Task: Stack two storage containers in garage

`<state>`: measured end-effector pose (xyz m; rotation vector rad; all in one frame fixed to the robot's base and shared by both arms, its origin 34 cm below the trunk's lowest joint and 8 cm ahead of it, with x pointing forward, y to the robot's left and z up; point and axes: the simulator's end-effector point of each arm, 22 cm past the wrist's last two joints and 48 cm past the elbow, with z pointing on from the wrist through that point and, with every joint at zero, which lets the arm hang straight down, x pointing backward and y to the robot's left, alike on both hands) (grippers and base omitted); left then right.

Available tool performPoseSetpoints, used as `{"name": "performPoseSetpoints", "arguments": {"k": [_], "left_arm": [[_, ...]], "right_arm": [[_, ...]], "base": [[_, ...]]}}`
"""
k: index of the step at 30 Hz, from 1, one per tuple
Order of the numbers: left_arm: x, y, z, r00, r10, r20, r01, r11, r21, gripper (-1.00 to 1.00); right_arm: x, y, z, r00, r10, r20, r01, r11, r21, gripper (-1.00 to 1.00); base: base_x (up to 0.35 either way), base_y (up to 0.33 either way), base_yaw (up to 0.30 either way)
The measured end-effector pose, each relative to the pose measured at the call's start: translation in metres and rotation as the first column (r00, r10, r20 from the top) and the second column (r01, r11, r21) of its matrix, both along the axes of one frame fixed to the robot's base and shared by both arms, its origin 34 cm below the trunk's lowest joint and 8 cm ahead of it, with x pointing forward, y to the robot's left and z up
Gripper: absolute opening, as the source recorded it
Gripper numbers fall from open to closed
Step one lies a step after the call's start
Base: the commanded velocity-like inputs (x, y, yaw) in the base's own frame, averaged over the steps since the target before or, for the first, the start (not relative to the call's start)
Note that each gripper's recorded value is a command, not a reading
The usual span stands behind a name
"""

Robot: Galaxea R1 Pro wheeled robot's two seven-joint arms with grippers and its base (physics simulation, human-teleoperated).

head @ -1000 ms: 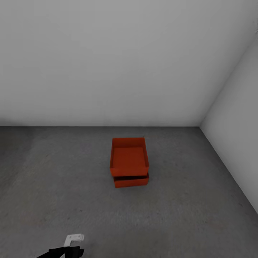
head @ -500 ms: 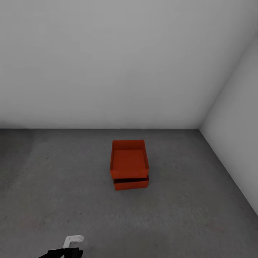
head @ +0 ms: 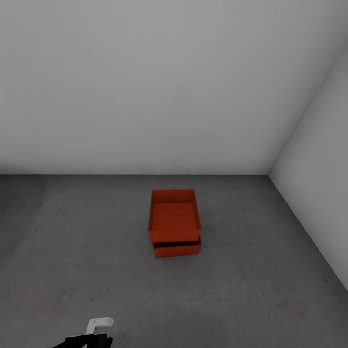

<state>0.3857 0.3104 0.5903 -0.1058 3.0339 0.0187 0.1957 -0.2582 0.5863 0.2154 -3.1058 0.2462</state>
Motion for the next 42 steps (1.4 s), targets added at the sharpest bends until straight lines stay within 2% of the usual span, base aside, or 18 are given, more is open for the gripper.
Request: {"name": "performPoseSetpoints", "arguments": {"k": [15, 26, 33, 35, 42], "left_arm": [[-0.027, -0.008, 0.0, 1.0, 0.0, -0.024, 0.0, 1.0, -0.011, 1.0], [-0.028, -0.021, 0.002, 1.0, -0.004, -0.016, 0.003, 1.0, -0.029, 1.0], [-0.042, -0.042, 0.001, 1.0, -0.01, -0.015, 0.009, 0.999, -0.053, 1.0], [-0.058, -0.049, 0.0, 1.0, -0.011, -0.027, 0.01, 0.998, -0.061, 1.0], [-0.072, -0.049, 0.0, 1.0, -0.009, -0.015, 0.008, 0.998, -0.06, 1.0]], "right_arm": [[0.008, 0.002, 0.002, 1.0, 0.0, 0.019, 0.0, 1.0, 0.001, 1.0], [0.015, 0.002, 0.003, 0.999, 0.001, 0.035, -0.001, 1.0, 0.001, 1.0], [0.019, 0.002, 0.004, 0.999, 0.001, 0.046, -0.001, 1.0, 0.001, 1.0], [0.02, 0.002, 0.005, 0.999, 0.001, 0.049, -0.001, 1.0, 0.002, 1.0], [0.025, 0.003, 0.006, 0.998, 0.001, 0.06, -0.001, 1.0, 0.003, 1.0]], "base": [[0.0, 0.0, 0.0], [0.0, 0.0, 0.0], [0.0, 0.0, 0.0], [0.0, 0.0, 0.0], [0.0, 0.0, 0.0]]}}
